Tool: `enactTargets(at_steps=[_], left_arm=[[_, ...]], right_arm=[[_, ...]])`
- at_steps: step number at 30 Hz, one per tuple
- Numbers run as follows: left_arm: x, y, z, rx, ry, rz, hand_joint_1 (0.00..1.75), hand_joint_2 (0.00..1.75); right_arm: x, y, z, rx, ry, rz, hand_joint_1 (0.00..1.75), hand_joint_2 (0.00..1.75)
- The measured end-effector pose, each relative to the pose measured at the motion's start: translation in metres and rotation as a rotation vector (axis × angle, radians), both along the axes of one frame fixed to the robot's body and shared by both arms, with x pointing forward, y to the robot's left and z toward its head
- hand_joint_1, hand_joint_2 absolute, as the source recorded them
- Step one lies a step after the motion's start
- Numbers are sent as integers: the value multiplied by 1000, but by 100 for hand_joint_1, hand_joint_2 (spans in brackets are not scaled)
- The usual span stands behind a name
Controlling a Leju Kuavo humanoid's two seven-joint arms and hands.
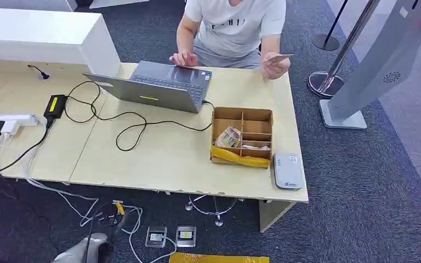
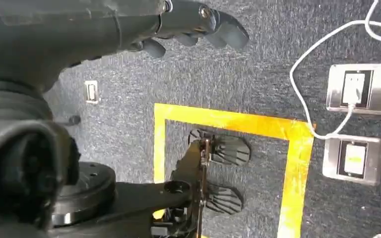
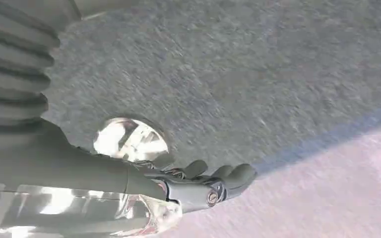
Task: Pass the card to the sensor for recognition and then transmit it.
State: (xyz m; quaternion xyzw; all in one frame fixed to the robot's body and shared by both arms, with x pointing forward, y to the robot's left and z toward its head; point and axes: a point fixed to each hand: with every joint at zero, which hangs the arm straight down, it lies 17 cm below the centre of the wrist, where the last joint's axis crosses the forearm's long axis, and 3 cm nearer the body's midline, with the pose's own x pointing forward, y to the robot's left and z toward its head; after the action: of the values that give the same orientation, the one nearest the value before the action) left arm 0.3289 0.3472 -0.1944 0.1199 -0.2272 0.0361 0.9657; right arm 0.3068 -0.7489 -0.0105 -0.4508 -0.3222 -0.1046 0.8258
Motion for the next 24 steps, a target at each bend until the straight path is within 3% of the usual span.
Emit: enactTargets(at_steps=[5, 10, 14, 18, 21, 24], left_arm=[[13, -7, 7, -7, -14, -22, 0, 0], [29, -19, 16, -3, -38, -57, 0, 0], [40, -30, 22, -8, -57, -82, 0, 0], [47, -34, 27, -5, -70, -98, 0, 0], [50, -36, 29, -3, -76, -103, 0, 0], [49, -36, 28, -2, -73, -106, 0, 0]], right_arm=[[56, -39, 105, -174, -153, 46, 0, 175], [146, -16, 224, -398, -323, 268, 0, 175], [222, 55, 285, -469, -410, 478, 0, 175], [284, 163, 300, -475, -448, 715, 0, 175], [311, 238, 306, -476, -486, 847, 0, 175], [319, 269, 316, -481, -522, 905, 0, 175]])
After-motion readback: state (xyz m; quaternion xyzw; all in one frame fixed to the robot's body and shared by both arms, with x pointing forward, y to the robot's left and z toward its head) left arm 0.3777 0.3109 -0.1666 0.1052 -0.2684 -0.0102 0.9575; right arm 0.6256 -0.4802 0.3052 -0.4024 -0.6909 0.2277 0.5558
